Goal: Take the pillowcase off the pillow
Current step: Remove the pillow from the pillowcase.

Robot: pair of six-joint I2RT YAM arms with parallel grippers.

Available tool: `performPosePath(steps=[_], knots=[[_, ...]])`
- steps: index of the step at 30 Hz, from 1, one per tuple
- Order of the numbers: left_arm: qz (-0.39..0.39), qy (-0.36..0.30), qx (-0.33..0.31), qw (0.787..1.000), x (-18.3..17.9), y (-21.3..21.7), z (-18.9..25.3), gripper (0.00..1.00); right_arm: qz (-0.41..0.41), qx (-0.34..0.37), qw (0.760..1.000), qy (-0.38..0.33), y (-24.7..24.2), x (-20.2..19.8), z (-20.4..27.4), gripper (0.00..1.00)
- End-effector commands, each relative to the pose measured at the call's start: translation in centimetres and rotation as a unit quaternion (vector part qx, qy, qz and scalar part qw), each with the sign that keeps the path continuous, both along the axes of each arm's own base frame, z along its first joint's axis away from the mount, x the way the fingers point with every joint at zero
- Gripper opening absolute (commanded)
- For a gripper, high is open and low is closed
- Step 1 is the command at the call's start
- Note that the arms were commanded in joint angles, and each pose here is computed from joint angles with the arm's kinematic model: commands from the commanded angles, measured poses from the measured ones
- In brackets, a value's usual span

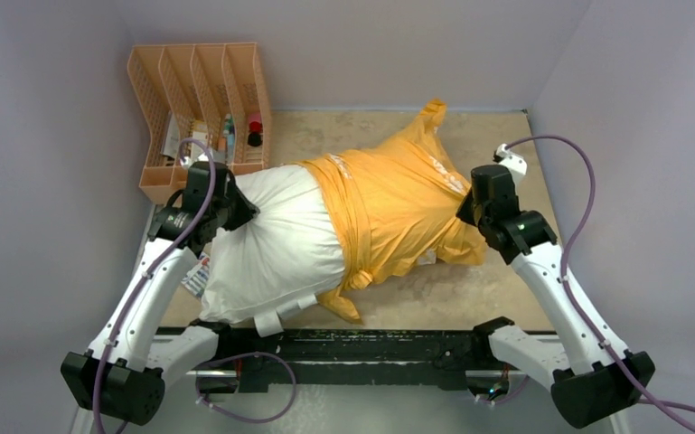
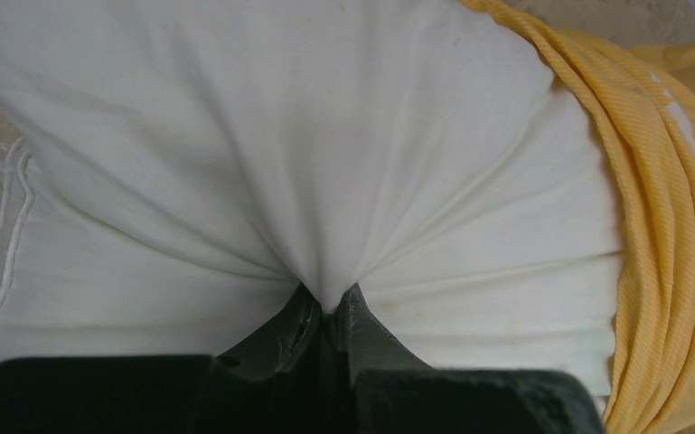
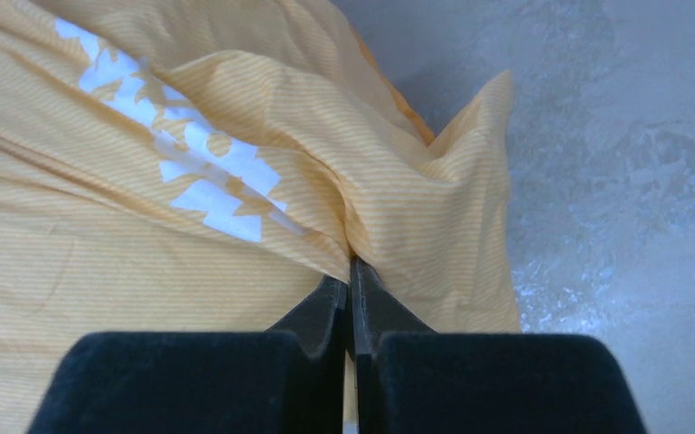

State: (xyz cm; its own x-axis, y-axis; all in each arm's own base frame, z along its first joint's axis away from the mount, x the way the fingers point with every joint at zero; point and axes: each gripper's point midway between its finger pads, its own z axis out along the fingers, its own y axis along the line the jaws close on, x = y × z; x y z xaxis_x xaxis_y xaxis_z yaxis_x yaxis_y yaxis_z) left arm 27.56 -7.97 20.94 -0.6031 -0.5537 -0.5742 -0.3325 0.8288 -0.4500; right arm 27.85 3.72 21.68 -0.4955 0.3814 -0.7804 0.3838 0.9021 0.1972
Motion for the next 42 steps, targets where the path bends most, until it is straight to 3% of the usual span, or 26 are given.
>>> performPosePath(steps=[1, 5, 7, 10, 17, 21, 24, 26, 27, 29, 32, 38, 40, 41, 42], knots=[[0.002, 0.004, 0.059, 0.998, -0.9, 3.1, -1.3, 0.0, 0.021, -0.007, 0.999, -0.027, -0.7, 1.6, 2.0, 0.0], [-0.059, 0.013, 0.013, 0.998, -0.4, 0.3, -2.3, 0.0, 0.162, 0.142, 0.975, -0.058, 7.0, 1.7, 2.2, 0.12], [-0.054, 0.011, 0.019, 0.998, -0.3, 0.6, -2.2, 0.0, 0.193, 0.159, 0.965, -0.086, 8.9, 1.2, 3.8, 0.22], [-0.051, -0.002, 0.019, 0.999, -0.5, 0.7, -1.8, 0.0, 0.22, 0.127, 0.961, -0.107, 10.4, 0.7, 5.9, 0.43], [-0.048, 0.004, 0.016, 0.999, -0.5, 0.7, -2.4, 0.0, 0.298, 0.051, 0.95, -0.084, 15.6, -0.1, 7.0, 0.57], [-0.042, -0.009, 0.008, 0.999, -0.5, 0.7, -1.9, 0.0, 0.345, 0.015, 0.938, -0.016, 19.9, -2.1, 2.9, 0.64], [-0.044, -0.007, 0.01, 0.999, -0.8, 0.7, -1.9, 0.0, 0.324, -0.028, 0.945, 0.038, 20.8, -2.9, -1.6, 0.7], [-0.046, -0.004, 0.013, 0.999, -1.1, 0.8, -1.9, 0.0, 0.265, -0.066, 0.958, 0.085, 18.9, -2.9, -4.4, 0.67], [-0.038, -0.003, 0.021, 0.999, -1.2, 1.2, -1.8, 0.0, 0.229, -0.089, 0.964, 0.106, 17.6, -3.0, -5.4, 0.57], [-0.023, -0.004, 0.034, 0.999, -1.4, 2.0, -1.6, 0.0, 0.146, -0.166, 0.966, 0.134, 13.1, -3.5, -6.0, 0.21], [0.004, -0.011, 0.052, 0.999, -1.4, 3.1, -1.1, 0.0, 0.063, -0.226, 0.967, 0.098, 8.3, -2.7, -3.6, 0.0], [0.05, -0.003, 0.101, 0.994, -1.8, 5.6, -0.9, 0.0, 0.039, -0.138, 0.989, 0.031, 2.2, 0.4, -0.2, 0.0], [0.049, -0.001, 0.106, 0.993, -1.8, 5.7, -1.0, 0.0, 0.12, -0.065, 0.991, -0.005, 5.3, 0.7, 0.5, 0.01], [0.047, -0.001, 0.104, 0.993, -1.8, 5.6, -1.1, 0.0, 0.192, -0.022, 0.981, -0.033, 8.2, 0.8, 1.2, 0.08], [0.045, -0.003, 0.101, 0.994, -1.7, 5.4, -1.1, 0.0, 0.265, 0.009, 0.962, -0.058, 10.8, 0.5, 1.6, 0.22]])
